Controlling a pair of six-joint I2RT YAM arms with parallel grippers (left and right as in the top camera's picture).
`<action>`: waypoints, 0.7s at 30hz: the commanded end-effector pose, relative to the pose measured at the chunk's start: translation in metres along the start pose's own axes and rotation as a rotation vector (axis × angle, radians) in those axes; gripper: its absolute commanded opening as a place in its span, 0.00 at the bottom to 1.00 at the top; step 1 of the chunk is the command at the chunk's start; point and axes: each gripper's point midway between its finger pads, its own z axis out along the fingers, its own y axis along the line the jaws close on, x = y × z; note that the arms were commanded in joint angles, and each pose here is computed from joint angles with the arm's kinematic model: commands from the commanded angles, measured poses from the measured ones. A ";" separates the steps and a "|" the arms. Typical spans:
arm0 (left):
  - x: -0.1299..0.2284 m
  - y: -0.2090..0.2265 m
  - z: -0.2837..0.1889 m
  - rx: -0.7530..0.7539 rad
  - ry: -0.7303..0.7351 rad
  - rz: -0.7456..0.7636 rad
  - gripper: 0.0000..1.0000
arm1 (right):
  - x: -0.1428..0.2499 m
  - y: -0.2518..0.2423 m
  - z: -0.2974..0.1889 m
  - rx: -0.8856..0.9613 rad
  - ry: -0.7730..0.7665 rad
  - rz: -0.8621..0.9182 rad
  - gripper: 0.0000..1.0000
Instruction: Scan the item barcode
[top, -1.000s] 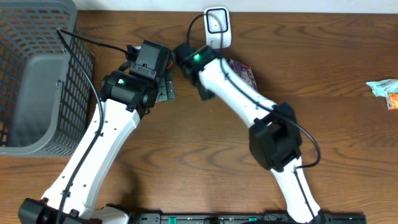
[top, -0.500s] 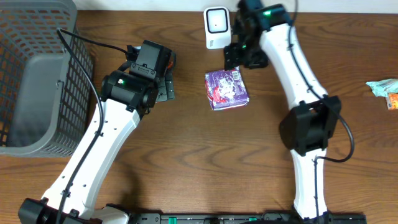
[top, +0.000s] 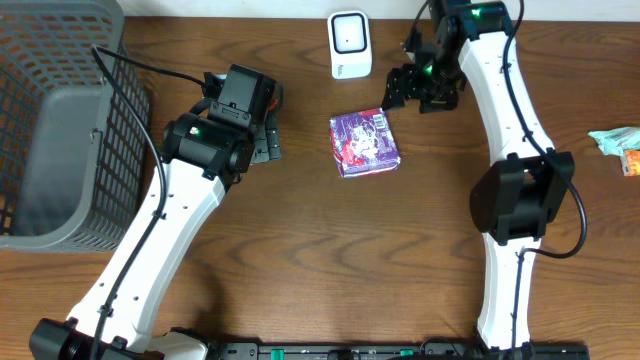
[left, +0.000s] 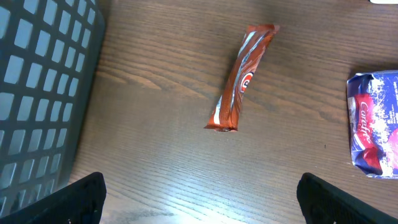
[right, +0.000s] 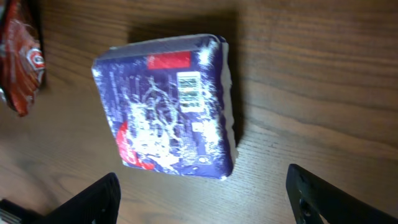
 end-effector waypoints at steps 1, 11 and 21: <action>-0.004 0.001 -0.002 0.000 -0.008 -0.008 0.98 | 0.011 -0.006 0.009 -0.046 0.050 0.015 0.81; -0.004 0.001 -0.002 0.000 -0.008 -0.008 0.98 | 0.042 -0.010 0.070 -0.186 0.168 0.024 0.79; -0.004 0.001 -0.002 0.000 -0.008 -0.008 0.98 | 0.054 -0.011 0.112 -0.296 0.159 0.020 0.20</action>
